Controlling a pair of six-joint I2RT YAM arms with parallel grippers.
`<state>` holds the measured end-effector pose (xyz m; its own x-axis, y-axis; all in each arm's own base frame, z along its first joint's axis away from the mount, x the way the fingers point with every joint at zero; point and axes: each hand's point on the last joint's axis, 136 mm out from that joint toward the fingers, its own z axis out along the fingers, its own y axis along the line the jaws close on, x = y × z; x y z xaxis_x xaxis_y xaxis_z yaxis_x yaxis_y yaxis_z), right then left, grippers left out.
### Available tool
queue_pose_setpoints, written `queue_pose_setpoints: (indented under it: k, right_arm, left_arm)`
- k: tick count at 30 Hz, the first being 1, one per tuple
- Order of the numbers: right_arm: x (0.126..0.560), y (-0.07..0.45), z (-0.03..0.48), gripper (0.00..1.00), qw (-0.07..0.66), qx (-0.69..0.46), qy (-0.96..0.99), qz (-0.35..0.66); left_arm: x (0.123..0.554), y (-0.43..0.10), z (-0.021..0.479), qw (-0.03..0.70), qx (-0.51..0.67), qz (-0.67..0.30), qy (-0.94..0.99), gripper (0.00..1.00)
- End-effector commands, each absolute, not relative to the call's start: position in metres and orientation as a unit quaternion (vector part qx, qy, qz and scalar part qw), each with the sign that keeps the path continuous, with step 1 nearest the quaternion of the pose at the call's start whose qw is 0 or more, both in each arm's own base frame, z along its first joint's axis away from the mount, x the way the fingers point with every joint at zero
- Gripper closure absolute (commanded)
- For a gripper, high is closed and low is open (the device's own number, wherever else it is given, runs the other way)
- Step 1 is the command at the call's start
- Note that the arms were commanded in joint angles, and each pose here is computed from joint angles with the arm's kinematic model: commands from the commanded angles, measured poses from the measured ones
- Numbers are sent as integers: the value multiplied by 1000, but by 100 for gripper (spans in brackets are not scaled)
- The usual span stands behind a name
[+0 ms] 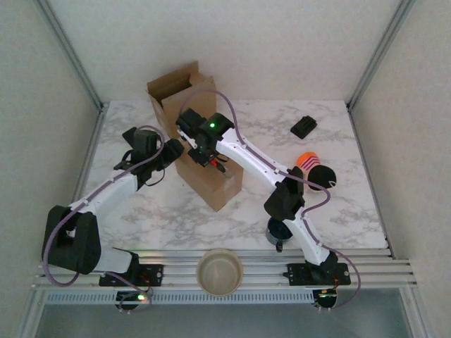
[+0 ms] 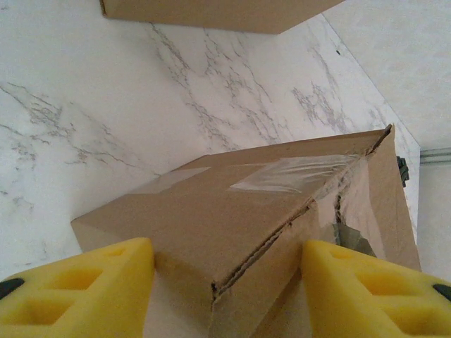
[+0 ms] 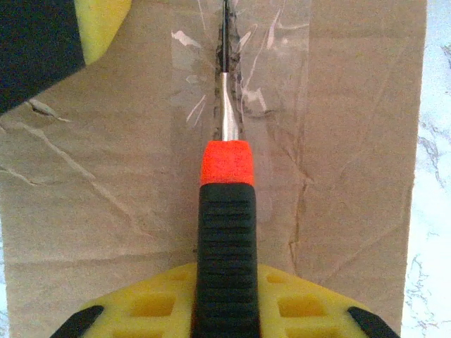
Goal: Unpack the express box
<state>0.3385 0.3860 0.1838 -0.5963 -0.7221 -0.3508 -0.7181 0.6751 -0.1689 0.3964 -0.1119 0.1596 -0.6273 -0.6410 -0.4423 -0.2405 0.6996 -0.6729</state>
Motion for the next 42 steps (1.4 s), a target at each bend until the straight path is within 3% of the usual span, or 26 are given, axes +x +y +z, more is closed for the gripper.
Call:
queue_pose_setpoints:
  k: [1, 16, 42]
  right_arm:
    - [325, 361, 168, 100, 144, -415, 897, -55]
    - [301, 320, 186, 100, 128, -399, 904, -88]
    - [205, 259, 189, 100, 65, -352, 933, -41]
  left_arm:
    - [387, -109, 140, 318, -270, -280, 865, 44]
    - [387, -108, 139, 318, -271, -279, 865, 44]
    - [388, -108, 136, 318, -272, -277, 865, 44]
